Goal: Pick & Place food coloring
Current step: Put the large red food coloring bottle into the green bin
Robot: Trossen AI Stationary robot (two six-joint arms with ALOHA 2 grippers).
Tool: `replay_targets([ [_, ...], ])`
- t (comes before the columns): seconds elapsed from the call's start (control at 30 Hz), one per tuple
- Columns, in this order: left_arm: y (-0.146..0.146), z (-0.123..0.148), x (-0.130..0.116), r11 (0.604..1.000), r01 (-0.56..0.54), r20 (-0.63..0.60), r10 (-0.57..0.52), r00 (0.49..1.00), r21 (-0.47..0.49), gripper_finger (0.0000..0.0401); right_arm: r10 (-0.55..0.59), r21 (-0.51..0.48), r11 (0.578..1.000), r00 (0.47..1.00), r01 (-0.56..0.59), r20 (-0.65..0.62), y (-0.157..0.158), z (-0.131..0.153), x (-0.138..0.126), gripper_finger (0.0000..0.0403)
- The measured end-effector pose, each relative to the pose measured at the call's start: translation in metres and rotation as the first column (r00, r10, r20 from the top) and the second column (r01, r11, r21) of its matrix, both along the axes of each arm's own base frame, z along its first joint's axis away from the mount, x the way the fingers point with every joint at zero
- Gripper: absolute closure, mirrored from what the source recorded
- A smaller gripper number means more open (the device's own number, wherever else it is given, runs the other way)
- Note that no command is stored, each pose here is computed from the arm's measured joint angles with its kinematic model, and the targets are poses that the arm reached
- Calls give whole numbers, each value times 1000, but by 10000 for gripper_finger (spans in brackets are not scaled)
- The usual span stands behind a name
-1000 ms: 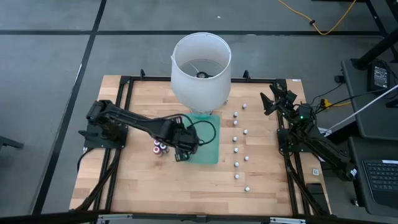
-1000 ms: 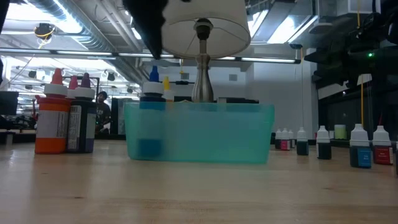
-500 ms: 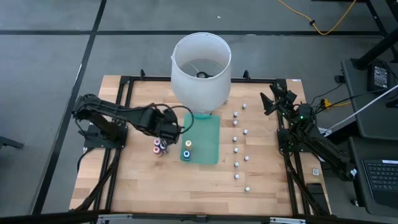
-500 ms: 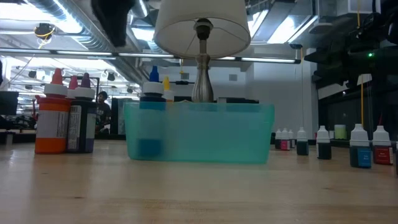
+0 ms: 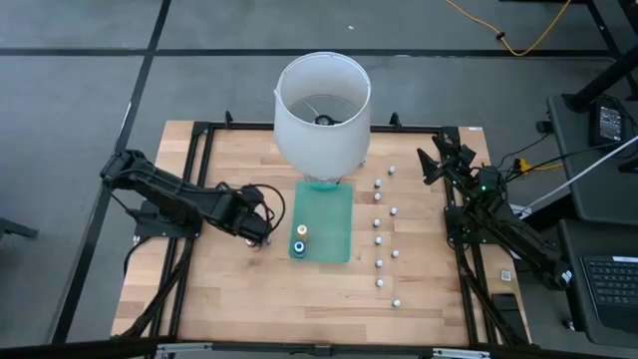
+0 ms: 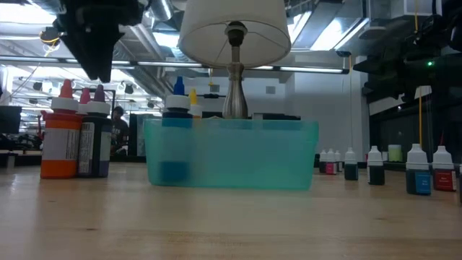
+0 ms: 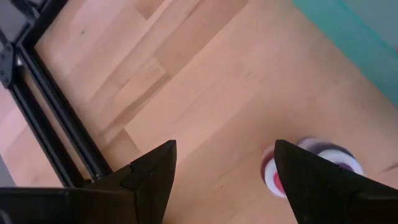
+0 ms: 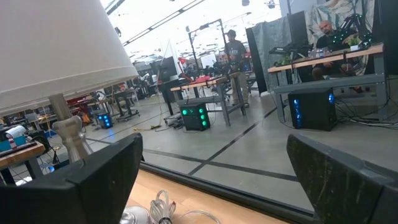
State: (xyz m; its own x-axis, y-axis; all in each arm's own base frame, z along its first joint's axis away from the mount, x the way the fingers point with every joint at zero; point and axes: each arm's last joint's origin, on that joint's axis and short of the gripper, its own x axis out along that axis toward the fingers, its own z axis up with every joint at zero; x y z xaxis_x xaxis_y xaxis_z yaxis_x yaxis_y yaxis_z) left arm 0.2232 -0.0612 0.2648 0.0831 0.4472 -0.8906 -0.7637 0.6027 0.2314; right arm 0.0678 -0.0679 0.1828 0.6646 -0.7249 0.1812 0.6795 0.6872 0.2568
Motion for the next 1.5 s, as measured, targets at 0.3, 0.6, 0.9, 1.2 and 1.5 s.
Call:
replay_targets([
  [0.3,-7,-22,4,998,-55,17,55,998,15,139,0,0,1000,1000,0,0,0,0,0,4],
  [0.6,-14,-37,14,993,-113,21,112,993,30,139,0,0,1000,1000,0,0,0,0,0,4],
  [0.9,-23,-47,18,990,-143,17,143,990,-5,139,0,0,1000,1000,0,0,0,0,0,4],
  [1.2,-28,-48,15,987,-152,-12,152,988,-50,139,0,0,1000,1000,0,0,0,0,0,4],
  [1.5,-29,-48,14,989,-132,-42,129,991,-68,161,0,0,1000,1000,0,0,0,0,0,4],
])
